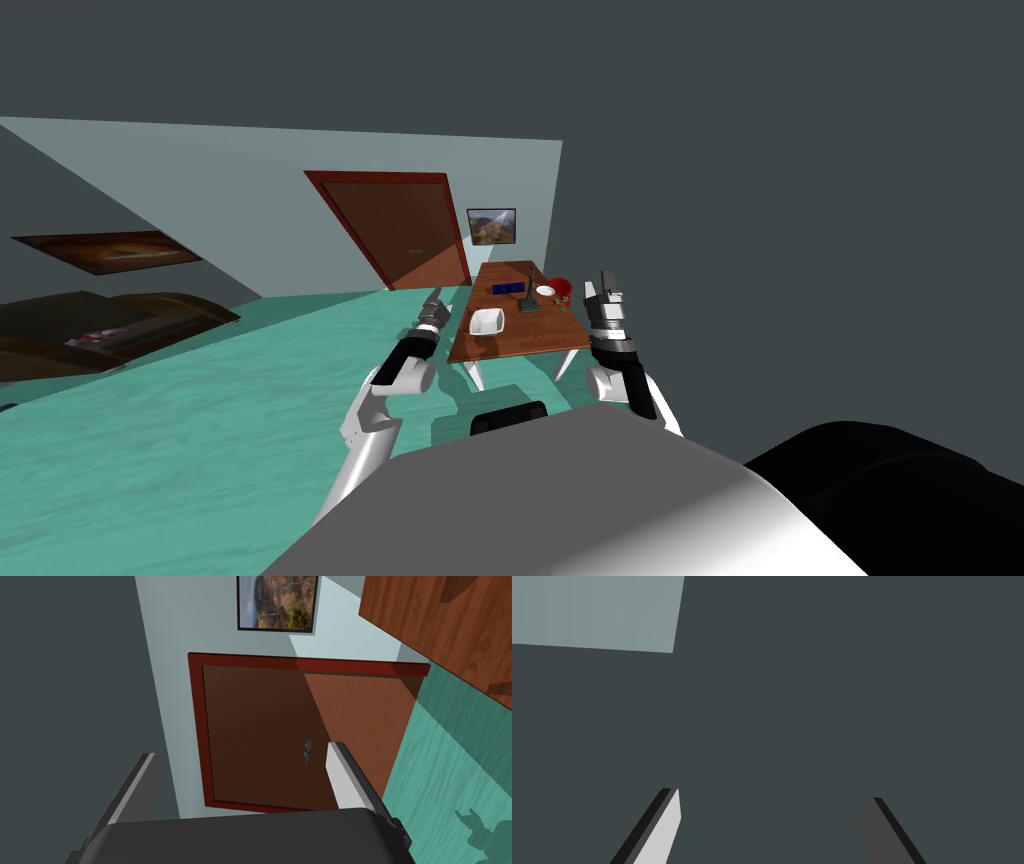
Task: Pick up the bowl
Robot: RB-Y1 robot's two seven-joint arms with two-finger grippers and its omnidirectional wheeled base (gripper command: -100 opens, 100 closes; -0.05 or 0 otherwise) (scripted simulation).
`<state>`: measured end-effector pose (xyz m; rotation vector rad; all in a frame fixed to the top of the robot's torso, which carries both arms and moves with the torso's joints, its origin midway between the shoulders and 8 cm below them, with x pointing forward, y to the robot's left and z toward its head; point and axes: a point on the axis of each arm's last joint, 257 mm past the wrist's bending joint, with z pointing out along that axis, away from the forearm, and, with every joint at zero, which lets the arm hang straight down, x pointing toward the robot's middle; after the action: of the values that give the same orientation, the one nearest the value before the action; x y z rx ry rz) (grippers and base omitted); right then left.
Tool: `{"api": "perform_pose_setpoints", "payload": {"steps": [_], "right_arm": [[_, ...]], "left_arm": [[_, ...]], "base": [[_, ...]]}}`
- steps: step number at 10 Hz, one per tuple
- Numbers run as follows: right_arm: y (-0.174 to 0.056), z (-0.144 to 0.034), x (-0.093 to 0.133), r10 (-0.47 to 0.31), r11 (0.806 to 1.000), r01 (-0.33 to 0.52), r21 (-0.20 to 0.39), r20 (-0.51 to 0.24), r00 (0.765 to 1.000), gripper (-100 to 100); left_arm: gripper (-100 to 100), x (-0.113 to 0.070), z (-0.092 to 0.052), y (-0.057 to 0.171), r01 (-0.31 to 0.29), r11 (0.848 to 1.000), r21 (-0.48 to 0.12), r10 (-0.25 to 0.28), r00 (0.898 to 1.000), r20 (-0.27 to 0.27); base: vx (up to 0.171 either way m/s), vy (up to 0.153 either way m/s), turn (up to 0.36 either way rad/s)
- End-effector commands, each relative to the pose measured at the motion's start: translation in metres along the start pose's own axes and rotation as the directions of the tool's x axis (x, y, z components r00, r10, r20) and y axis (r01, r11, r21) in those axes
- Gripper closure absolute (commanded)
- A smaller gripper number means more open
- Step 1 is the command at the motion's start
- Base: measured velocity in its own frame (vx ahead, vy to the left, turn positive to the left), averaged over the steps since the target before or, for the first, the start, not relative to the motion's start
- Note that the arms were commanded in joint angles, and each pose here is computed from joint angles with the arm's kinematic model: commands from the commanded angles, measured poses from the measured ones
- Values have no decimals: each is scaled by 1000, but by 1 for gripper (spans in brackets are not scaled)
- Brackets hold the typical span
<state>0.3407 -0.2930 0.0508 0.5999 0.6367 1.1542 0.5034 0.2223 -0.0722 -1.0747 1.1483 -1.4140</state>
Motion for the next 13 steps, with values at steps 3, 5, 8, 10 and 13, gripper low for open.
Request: {"api": "perform_pose_setpoints", "payload": {"steps": [3, 5, 8, 10, 13], "right_arm": [[0, 0, 0, 0, 1000, 0, 0, 0, 1000, 0], [0, 0, 0, 0, 1000, 0, 0, 0, 1000, 0], [0, 0, 0, 0, 1000, 0, 0, 0, 1000, 0], [0, 0, 0, 0, 1000, 0, 0, 0, 1000, 0], [0, 0, 0, 0, 1000, 0, 0, 0, 1000, 0]], "left_arm": [[-100, 1, 9, 30, 25, 994, -103, -25, 1000, 9], [-100, 2, 14, 47, 40, 986, -161, -38, 999, 16], [-100, 5, 21, 78, 67, 964, -259, -61, 998, 29], [-100, 6, 22, 97, 78, 944, -319, -69, 997, 39], [-100, 7, 21, 119, 88, 917, -389, -73, 996, 53]], "base": [[-9, -13, -13], [-4, -11, -18], [4, -9, -22], [8, -3, -19], [16, -2, -21]]}}
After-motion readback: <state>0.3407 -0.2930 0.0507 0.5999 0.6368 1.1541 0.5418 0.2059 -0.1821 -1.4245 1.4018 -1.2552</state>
